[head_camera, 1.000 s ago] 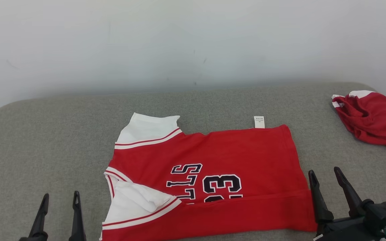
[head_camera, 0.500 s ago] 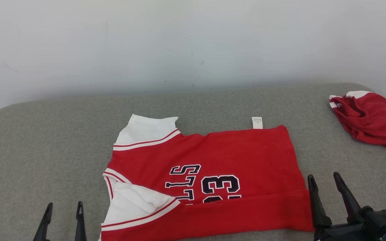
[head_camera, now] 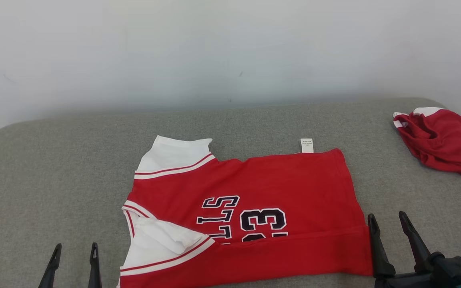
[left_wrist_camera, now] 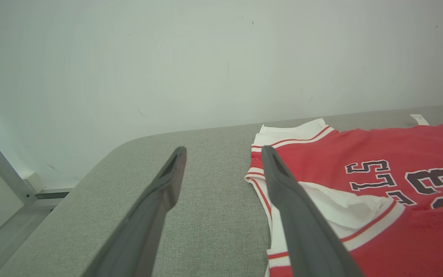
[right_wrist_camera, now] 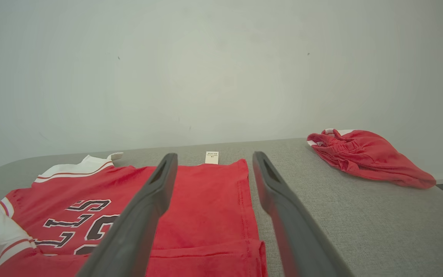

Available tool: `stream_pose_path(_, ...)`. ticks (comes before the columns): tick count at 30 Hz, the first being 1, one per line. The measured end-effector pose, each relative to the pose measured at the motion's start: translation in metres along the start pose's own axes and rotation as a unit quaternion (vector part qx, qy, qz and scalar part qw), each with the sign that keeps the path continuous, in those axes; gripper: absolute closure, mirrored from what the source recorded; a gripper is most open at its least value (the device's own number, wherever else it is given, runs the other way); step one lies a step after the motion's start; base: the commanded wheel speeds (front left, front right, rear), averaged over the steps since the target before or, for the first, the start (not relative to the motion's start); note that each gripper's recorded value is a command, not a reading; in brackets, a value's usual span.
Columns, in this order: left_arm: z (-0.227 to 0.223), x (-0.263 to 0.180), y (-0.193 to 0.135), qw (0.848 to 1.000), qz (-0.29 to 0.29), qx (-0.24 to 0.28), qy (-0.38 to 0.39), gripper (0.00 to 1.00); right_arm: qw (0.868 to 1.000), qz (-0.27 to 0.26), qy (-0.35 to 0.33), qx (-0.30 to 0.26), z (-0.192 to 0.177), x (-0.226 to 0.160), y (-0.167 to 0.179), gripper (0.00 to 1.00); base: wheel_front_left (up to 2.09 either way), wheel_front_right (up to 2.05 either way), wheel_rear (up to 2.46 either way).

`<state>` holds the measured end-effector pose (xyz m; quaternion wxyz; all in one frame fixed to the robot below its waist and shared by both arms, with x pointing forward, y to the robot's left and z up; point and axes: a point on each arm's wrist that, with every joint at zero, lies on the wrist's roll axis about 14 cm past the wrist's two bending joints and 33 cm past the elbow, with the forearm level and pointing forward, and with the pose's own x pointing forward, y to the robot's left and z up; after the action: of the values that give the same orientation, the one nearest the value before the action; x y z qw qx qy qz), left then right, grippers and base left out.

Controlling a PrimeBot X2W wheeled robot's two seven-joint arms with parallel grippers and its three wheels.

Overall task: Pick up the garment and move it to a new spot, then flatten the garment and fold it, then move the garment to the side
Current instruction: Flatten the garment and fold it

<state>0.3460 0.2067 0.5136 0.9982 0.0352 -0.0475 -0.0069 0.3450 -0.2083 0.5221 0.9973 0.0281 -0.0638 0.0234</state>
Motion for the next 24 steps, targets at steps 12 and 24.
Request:
stream_pose_path(12,0.009,0.031,-0.009,0.999,-0.033,-0.006,-0.016,0.00,0.999,-0.019,0.042,-0.006,-0.022,0.008,-0.018,0.00,0.00,0.00,0.00)
stream_pose_path(24,0.041,0.158,-0.029,0.994,-0.108,0.009,-0.030,0.00,0.998,-0.021,0.053,-0.017,-0.013,0.105,-0.038,0.00,0.00,0.00,0.00)
